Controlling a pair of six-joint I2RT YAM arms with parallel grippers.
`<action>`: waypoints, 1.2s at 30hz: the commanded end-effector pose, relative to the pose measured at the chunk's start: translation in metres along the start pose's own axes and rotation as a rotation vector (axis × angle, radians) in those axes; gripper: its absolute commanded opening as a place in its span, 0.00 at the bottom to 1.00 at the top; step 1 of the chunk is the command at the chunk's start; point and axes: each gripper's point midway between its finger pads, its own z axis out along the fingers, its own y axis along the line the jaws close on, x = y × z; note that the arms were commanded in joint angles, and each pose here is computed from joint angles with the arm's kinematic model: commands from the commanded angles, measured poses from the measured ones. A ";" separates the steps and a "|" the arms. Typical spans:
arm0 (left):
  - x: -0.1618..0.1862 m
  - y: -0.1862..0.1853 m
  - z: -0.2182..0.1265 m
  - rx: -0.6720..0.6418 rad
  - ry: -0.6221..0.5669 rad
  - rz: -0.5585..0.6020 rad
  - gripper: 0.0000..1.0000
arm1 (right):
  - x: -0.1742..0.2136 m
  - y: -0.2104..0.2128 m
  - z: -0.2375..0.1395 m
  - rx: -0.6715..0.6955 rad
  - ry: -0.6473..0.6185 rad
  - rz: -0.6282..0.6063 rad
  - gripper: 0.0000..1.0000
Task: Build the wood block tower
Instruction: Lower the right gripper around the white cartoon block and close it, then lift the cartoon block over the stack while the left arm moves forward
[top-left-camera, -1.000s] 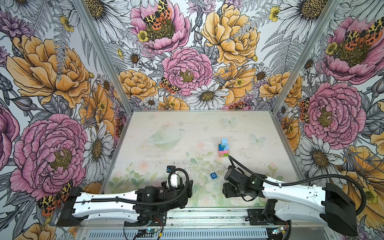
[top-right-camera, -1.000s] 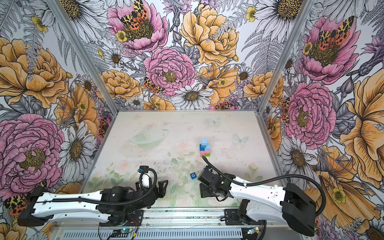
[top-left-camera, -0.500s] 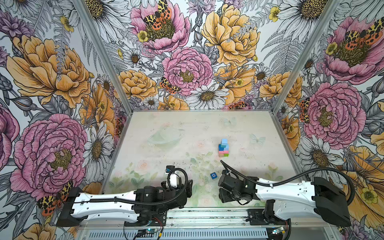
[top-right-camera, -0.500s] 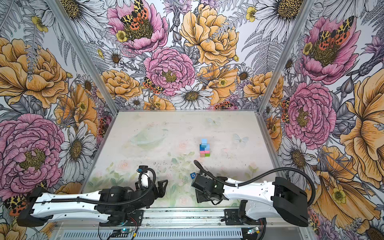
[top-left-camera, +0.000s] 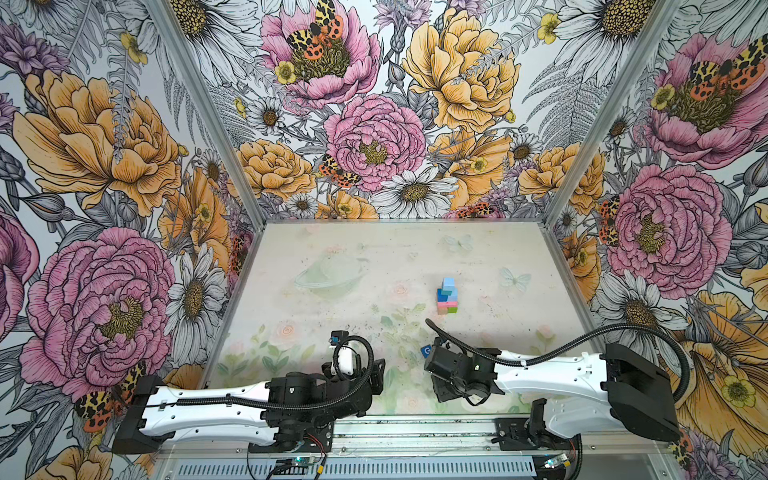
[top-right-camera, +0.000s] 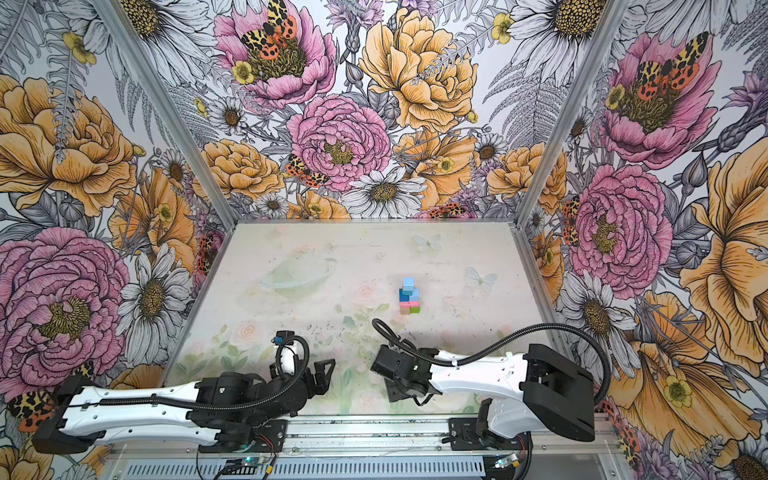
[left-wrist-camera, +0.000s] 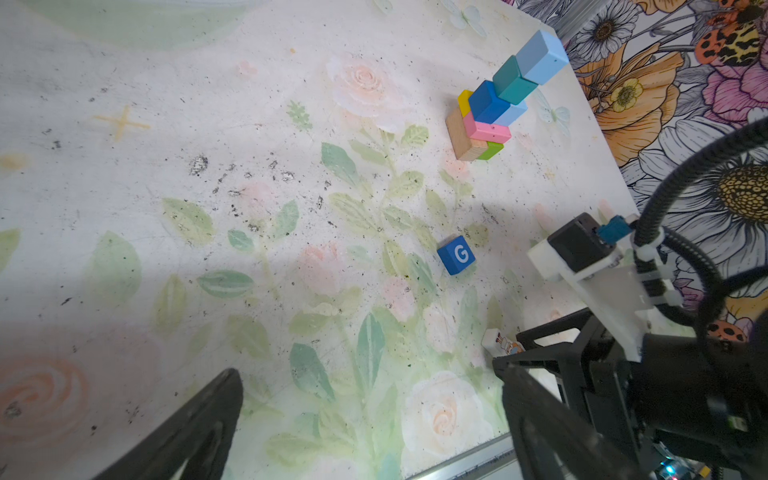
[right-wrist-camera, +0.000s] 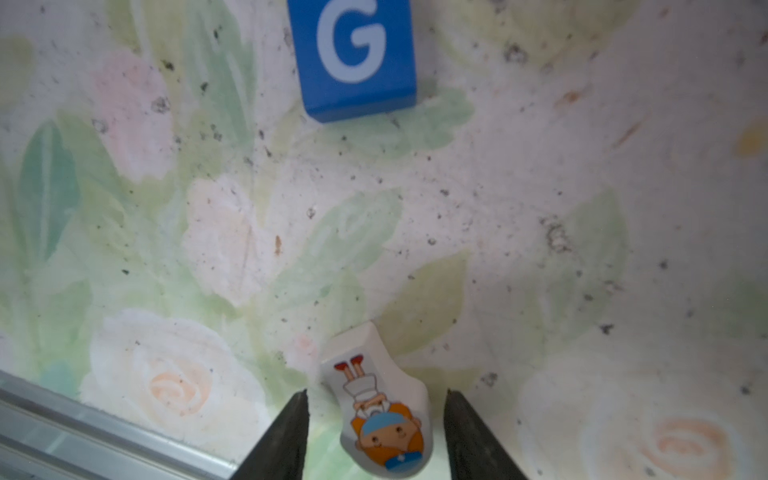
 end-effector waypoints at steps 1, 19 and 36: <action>-0.002 0.001 -0.002 0.001 -0.006 0.014 0.99 | -0.014 0.002 -0.005 0.026 -0.040 -0.055 0.50; -0.004 0.000 -0.001 -0.005 -0.010 0.008 0.99 | -0.021 -0.006 0.015 0.095 0.021 -0.086 0.27; -0.013 -0.003 -0.001 -0.018 -0.012 0.015 0.99 | -0.035 -0.018 -0.001 0.069 -0.015 -0.032 0.20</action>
